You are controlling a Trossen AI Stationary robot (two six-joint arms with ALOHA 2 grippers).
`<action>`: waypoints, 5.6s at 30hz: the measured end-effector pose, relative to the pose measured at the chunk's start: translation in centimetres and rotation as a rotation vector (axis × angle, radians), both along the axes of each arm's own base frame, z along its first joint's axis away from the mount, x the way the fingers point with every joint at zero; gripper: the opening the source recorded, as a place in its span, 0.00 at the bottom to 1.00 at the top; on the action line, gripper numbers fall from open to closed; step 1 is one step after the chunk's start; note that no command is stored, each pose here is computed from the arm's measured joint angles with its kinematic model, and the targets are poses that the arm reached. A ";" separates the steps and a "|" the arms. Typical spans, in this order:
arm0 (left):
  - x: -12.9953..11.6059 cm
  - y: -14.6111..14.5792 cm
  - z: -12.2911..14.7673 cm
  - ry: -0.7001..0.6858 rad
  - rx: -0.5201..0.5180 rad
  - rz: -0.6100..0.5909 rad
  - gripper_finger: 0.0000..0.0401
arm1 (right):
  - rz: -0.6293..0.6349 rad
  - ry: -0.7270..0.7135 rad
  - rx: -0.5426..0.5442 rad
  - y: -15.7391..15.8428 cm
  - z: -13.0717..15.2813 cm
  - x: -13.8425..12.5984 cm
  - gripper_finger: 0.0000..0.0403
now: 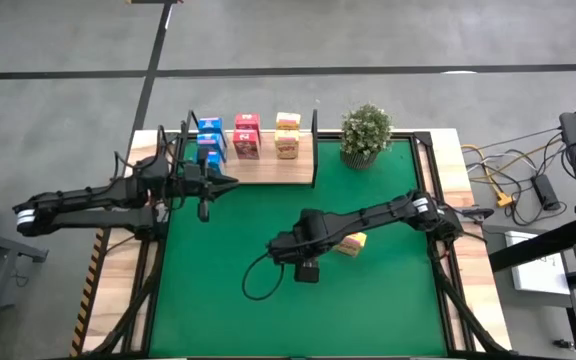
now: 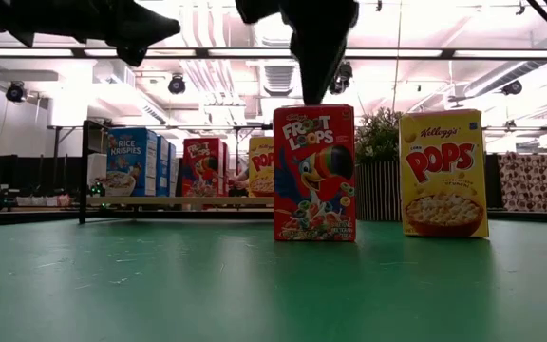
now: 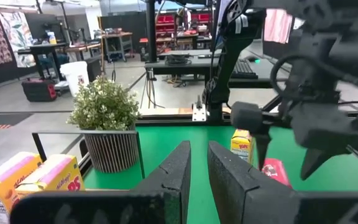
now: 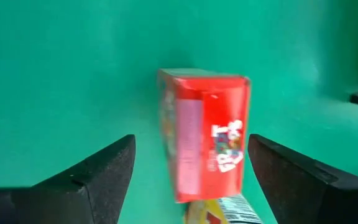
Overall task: Stack cereal on shelf
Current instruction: Put the red cereal box aligned with the other red cereal boxes on the shelf
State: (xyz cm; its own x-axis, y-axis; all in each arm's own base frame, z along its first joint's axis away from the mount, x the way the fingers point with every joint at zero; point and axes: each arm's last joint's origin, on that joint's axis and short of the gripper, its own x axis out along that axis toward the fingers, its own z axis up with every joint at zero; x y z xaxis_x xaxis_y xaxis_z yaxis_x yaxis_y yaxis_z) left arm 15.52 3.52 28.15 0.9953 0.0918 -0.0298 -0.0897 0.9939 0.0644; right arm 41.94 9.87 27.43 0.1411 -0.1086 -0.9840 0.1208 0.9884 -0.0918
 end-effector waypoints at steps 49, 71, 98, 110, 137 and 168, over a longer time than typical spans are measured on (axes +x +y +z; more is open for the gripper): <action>-0.4 -0.1 0.3 -0.019 0.005 0.000 0.09 | 0.094 -0.327 -0.132 -8.9 3.9 3.6 0.42; -0.5 -0.1 0.3 -0.020 0.006 0.001 0.09 | 0.077 -0.604 -0.150 -21.3 3.1 5.6 0.42; -0.5 -0.1 0.4 -0.022 0.006 0.002 0.09 | 0.079 -0.606 -0.184 -23.1 0.3 5.7 0.56; -0.5 -0.1 0.3 -0.019 0.005 0.002 0.09 | 0.052 -0.671 -0.193 -22.7 3.3 5.6 0.66; -0.5 -0.1 0.2 -0.009 0.022 0.004 0.09 | -0.069 -0.437 -0.248 -20.5 -1.8 4.9 0.04; -0.4 -0.1 0.1 -0.001 0.027 0.003 0.09 | -0.129 -0.635 -0.281 -22.4 -3.2 6.2 0.04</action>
